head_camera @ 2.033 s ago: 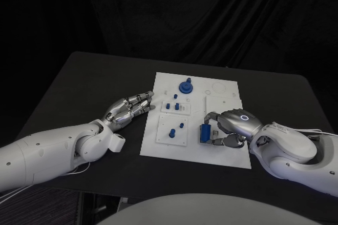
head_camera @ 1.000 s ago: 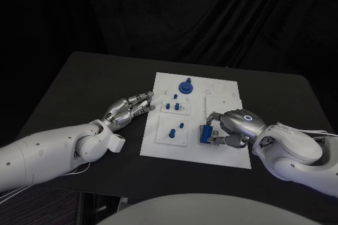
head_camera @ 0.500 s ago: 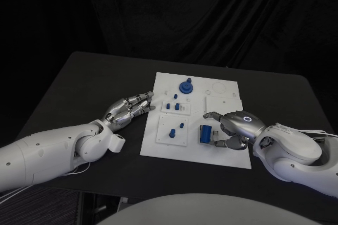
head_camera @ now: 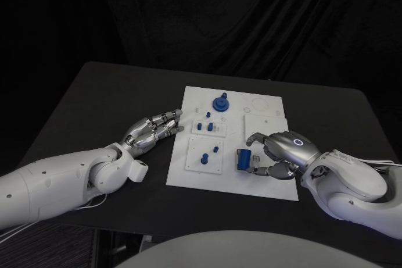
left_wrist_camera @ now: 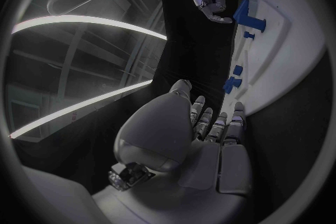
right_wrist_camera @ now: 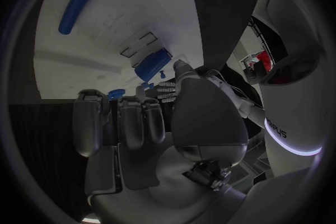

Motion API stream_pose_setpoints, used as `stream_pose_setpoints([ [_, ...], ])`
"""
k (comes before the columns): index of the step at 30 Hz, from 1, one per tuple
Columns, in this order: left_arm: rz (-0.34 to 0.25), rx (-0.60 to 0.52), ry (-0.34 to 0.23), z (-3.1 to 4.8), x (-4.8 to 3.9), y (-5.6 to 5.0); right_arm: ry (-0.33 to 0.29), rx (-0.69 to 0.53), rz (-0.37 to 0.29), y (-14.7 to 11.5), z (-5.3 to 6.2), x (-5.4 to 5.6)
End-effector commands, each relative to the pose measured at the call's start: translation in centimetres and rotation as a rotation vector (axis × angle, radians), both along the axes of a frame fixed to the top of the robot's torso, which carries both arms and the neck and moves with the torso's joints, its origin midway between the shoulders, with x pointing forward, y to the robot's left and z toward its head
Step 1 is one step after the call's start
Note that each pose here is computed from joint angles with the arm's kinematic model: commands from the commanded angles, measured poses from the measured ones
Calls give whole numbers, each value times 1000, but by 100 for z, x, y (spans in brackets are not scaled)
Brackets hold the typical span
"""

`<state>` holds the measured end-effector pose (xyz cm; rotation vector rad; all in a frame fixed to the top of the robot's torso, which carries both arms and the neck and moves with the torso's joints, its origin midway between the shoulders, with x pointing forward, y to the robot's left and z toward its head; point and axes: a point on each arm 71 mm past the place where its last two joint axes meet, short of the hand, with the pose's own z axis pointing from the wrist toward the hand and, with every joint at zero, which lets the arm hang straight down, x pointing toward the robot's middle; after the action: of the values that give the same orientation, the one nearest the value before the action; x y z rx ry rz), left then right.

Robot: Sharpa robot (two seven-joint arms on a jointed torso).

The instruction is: Assemble the parts on the task board

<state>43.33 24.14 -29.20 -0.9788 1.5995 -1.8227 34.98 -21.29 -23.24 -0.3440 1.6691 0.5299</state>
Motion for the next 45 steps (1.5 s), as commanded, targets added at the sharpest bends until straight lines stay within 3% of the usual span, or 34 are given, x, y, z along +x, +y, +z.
stream_pose_setpoints([
  [1,-9,-19,-4,0,-12,-15,-66,10,-49,-23,29,-11],
  [13,-8,-17,-1,-3,-17,-3,-38,-53,-84,-13,-81,-43],
  [45,-18,-15,10,-16,-20,-20,-61,-77,-61,68,-106,-32],
])
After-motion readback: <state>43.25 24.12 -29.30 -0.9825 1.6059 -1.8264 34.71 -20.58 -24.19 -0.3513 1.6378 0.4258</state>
